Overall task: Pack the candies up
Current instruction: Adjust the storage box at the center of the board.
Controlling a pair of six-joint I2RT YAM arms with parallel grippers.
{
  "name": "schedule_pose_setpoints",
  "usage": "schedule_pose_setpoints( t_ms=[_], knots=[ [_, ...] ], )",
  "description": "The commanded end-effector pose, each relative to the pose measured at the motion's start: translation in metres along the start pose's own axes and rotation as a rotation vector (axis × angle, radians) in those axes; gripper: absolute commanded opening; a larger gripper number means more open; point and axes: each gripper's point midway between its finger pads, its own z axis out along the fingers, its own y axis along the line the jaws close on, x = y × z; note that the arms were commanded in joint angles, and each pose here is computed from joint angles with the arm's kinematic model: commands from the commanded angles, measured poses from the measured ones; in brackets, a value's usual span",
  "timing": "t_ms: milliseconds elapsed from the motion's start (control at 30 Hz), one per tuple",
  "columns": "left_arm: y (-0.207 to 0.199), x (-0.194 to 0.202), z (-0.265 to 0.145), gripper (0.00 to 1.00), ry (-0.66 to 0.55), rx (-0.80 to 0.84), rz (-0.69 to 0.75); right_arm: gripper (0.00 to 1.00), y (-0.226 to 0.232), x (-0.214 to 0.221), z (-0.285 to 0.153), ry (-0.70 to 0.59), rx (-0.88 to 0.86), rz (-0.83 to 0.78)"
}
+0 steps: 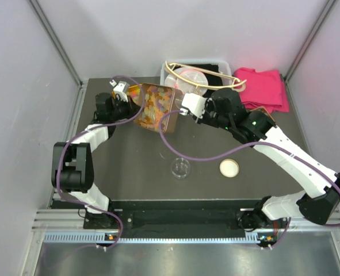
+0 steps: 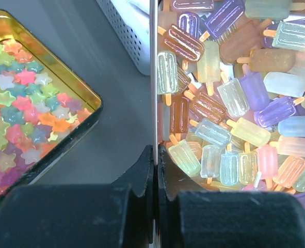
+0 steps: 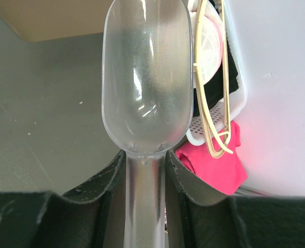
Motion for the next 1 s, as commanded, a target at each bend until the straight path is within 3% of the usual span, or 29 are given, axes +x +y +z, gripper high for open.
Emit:
schedule_pose_setpoints(
  t_ms=[0,100,267,367,467,767,900,967],
  knots=[
    [-0.02,-0.062,-0.006,0.0,-0.125,0.098,0.049,0.0,-0.019,-0.017,-0.017,-0.064,0.066,0.021],
    [-0.031,-0.064,-0.01,0.0,-0.154,0.098,0.107,0.0,-0.017,-0.014,-0.017,-0.06,0.068,0.018],
    [-0.041,-0.06,-0.016,0.0,-0.164,0.205,0.043,0.0,-0.02,-0.014,-0.019,-0.059,0.075,0.017],
    [-0.033,-0.068,-0.012,0.0,-0.181,0.152,0.069,0.0,-0.021,-0.015,-0.019,-0.059,0.08,0.014],
    [-0.018,-0.065,-0.005,0.0,-0.123,0.083,0.062,0.0,-0.021,-0.014,-0.018,-0.054,0.079,0.012],
    [-0.031,-0.063,-0.006,0.0,-0.142,0.195,0.047,0.0,-0.02,-0.014,-0.016,-0.053,0.075,0.01],
    [-0.02,-0.059,-0.001,0.0,-0.106,0.135,0.026,0.0,-0.02,-0.013,-0.015,-0.051,0.075,0.008],
    [-0.032,-0.062,-0.006,0.0,-0.13,0.206,0.063,0.0,-0.02,-0.013,-0.016,-0.051,0.077,0.007]
  ],
)
